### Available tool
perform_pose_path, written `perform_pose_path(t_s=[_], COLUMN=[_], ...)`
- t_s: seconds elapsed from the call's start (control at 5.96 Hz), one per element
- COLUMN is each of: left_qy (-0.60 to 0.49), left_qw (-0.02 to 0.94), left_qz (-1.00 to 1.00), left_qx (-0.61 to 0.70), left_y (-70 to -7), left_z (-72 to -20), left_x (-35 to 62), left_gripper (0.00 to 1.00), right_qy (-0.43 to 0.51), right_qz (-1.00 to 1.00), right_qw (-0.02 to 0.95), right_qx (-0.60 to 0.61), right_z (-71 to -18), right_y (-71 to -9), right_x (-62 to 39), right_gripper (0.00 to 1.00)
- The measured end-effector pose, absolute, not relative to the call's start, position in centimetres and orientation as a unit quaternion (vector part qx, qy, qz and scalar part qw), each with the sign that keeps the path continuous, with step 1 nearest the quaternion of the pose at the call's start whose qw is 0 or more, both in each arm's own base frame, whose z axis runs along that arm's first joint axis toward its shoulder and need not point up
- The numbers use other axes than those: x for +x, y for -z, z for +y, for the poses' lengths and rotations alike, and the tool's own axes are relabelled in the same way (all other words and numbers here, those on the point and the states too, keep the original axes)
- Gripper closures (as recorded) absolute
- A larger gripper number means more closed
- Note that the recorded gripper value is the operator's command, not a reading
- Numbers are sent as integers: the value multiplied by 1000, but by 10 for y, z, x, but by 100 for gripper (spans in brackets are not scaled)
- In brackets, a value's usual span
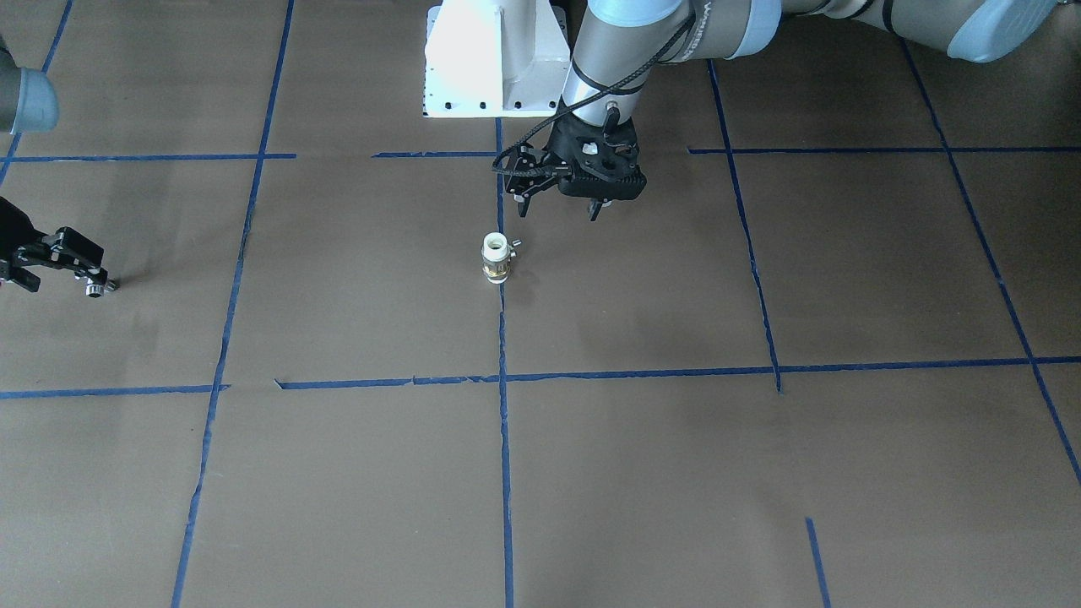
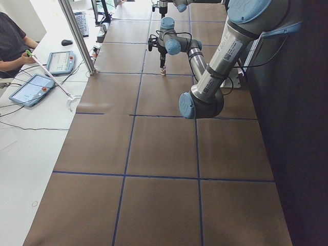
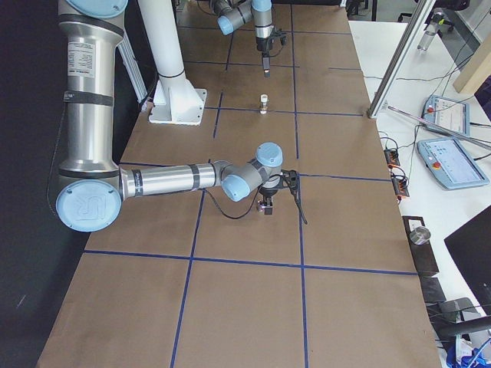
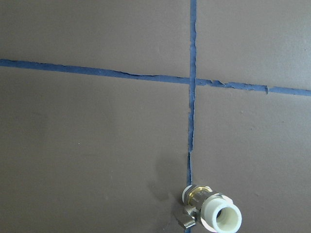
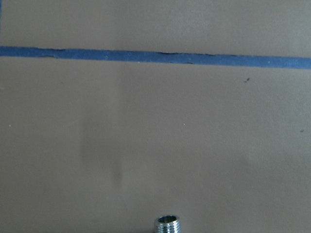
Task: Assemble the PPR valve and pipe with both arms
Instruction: 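Open and raise the left gripper while the right gripper grasps the chrome valve piece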
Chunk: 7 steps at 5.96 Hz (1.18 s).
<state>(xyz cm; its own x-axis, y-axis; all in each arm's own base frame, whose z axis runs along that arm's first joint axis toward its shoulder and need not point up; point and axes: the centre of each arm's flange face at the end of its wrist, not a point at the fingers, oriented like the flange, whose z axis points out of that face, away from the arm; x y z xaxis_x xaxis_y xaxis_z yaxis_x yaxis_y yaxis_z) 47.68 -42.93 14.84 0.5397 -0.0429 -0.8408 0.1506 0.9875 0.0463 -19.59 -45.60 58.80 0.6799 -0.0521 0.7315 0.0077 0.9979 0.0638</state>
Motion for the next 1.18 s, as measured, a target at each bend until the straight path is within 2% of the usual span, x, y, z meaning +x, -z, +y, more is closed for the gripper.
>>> perform_pose_path(t_s=[0.17,0.34,0.5,0.84,1.18], left_qy=[55,55,55,55,55], left_qw=[876,875,875,875,874], left_qz=[476,477,477,478,479], left_qx=[56,56,57,58,58], left_y=[-150,-150,-149,-150,-152], left_z=[-429,-428,-428,-426,-424], left_x=[476,475,474,472,469], left_gripper=[0,0,1,0,1], right_qy=[22,25,26,29,32], right_qz=[-396,-395,-394,-395,-396], right_qw=[918,918,919,918,918], right_qx=[19,15,13,9,6], right_z=[-452,-450,-449,-448,-446], right_y=[-595,-598,-600,-601,-602], right_x=[-204,-208,-210,-212,-215], right_gripper=[8,23,43,50,51])
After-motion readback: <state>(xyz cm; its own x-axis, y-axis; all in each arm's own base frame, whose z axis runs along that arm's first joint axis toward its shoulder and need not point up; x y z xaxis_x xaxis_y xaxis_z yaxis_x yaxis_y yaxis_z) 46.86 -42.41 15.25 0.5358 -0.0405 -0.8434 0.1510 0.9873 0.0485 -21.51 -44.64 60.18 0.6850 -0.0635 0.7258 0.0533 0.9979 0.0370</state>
